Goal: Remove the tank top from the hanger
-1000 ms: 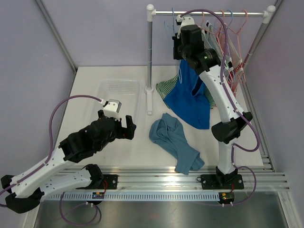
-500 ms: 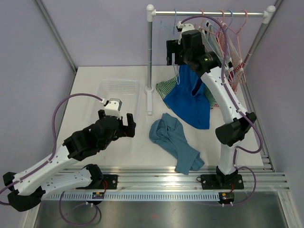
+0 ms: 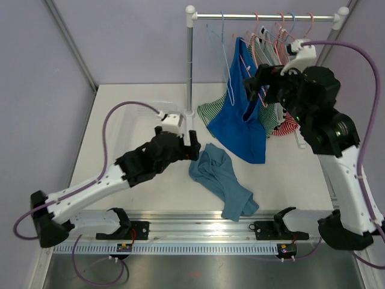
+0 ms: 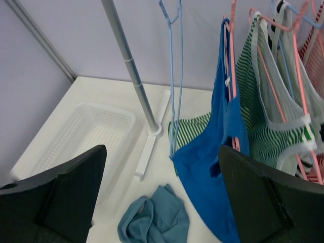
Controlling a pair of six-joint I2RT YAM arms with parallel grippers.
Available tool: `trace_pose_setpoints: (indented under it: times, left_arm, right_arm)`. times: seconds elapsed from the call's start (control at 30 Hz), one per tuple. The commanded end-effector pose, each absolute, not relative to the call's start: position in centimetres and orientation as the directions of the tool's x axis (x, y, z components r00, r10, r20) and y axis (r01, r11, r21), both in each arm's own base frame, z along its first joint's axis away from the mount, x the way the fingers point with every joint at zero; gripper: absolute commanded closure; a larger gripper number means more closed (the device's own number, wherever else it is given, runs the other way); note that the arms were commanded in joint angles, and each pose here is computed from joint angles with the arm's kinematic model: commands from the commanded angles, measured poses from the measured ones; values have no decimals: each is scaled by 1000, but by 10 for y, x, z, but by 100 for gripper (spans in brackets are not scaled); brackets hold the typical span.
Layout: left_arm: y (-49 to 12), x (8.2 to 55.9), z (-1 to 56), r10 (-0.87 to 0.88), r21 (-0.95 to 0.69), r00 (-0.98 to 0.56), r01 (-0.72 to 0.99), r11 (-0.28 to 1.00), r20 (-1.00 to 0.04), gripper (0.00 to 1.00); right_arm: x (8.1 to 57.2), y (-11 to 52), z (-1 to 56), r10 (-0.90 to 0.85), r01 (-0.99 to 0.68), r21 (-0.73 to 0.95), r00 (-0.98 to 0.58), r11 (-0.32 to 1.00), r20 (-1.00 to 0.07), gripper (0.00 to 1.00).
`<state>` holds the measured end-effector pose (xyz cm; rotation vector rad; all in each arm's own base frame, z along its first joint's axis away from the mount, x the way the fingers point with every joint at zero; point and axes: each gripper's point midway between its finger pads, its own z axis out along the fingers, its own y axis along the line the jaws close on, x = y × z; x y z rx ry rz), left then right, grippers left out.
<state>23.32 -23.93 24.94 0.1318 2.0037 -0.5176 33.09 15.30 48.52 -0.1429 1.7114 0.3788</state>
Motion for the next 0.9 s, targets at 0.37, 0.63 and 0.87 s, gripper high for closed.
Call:
trace_pose_setpoints:
  times: [0.37, 0.63, 0.87]
  left_arm:
    - [-378, 228, 172, 272, -53, -571, 488, 871, -775, 1]
    - [-420, 201, 80, 364, -156, -677, 578, 801, -639, 1]
    - [-409, 195, 25, 433, -78, -733, 548, 833, -525, 1]
  right_arm:
    - [203, 114, 438, 286, -391, 337, -184, 857, -940, 1]
    - [187, 112, 426, 291, -420, 341, -180, 841, -940, 0]
    - [185, 127, 416, 269, -478, 349, -230, 806, -935, 0]
